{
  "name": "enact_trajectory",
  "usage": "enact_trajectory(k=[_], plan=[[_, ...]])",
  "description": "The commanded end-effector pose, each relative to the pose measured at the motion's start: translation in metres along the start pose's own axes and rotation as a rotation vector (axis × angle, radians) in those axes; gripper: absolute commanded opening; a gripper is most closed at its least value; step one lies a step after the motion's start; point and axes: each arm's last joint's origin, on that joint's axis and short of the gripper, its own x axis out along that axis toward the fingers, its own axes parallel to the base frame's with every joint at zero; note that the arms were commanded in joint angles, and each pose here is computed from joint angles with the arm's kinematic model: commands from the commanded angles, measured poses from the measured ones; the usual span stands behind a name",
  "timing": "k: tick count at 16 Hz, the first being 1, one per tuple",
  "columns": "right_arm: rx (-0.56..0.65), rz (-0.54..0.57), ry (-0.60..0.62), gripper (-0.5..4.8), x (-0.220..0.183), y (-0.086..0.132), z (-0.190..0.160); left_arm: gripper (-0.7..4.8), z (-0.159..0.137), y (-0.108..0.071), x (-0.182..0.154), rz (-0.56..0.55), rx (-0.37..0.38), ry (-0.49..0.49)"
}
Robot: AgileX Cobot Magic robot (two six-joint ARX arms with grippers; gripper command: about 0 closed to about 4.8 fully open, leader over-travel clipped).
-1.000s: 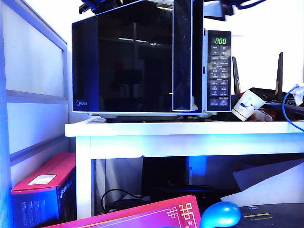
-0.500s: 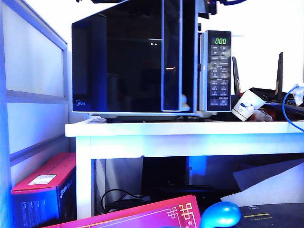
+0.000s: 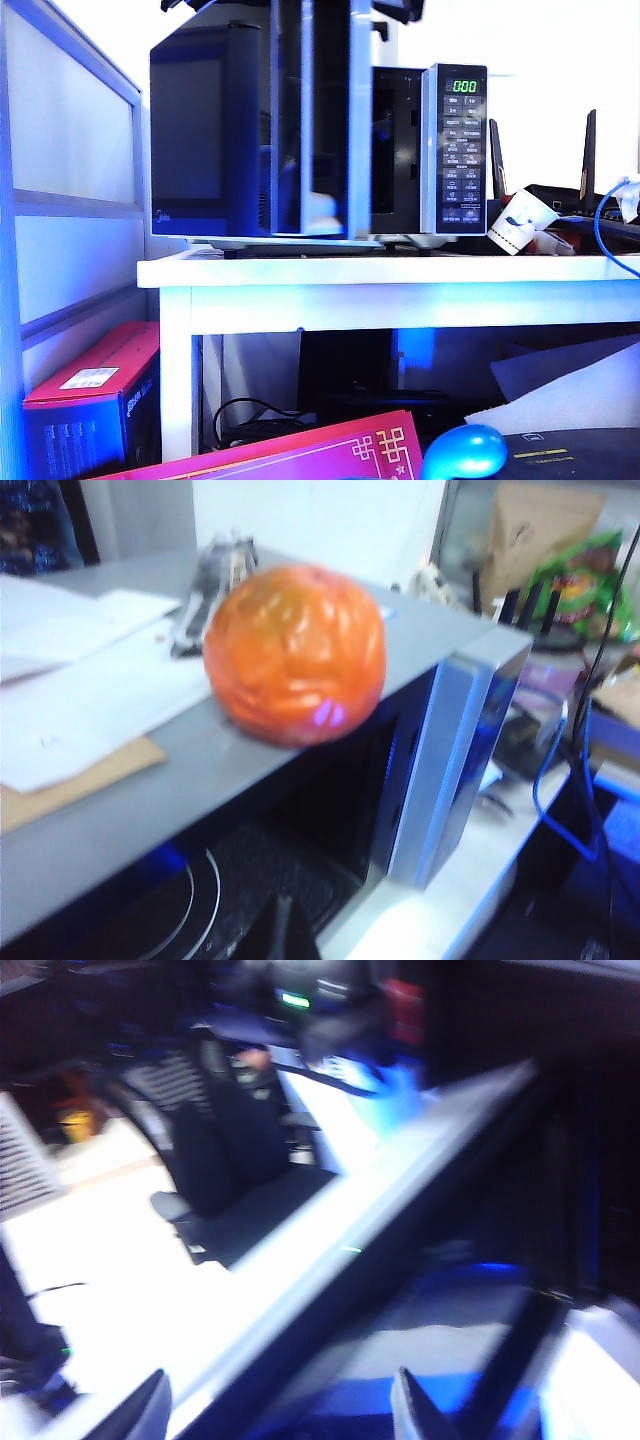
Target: Open the microwave door, place the orange inside the microwave, then close the microwave door.
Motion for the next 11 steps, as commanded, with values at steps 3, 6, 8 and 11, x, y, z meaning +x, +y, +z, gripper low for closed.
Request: enact_trajectory(k=[3,6,8,11], plan=[[-0.017,0.088,0.008,2.92,0.025,0.017,0.005,-0.05,-0.001,-0.002,-0.002,-0.008,0.027,0.032],[-0.023,0.132,0.017,2.92,0.039,0.025,0.004,-0.05,-0.009,-0.002,-0.002,-0.012,0.075,0.106],[-0.026,0.147,0.019,2.92,0.044,0.028,0.004,-0.05,-0.009,-0.002,-0.002,-0.012,0.074,0.112],[-0.073,0.126,-0.004,2.92,0.040,0.026,0.008,-0.05,-0.012,-0.003,-0.003,-0.016,0.087,0.138]])
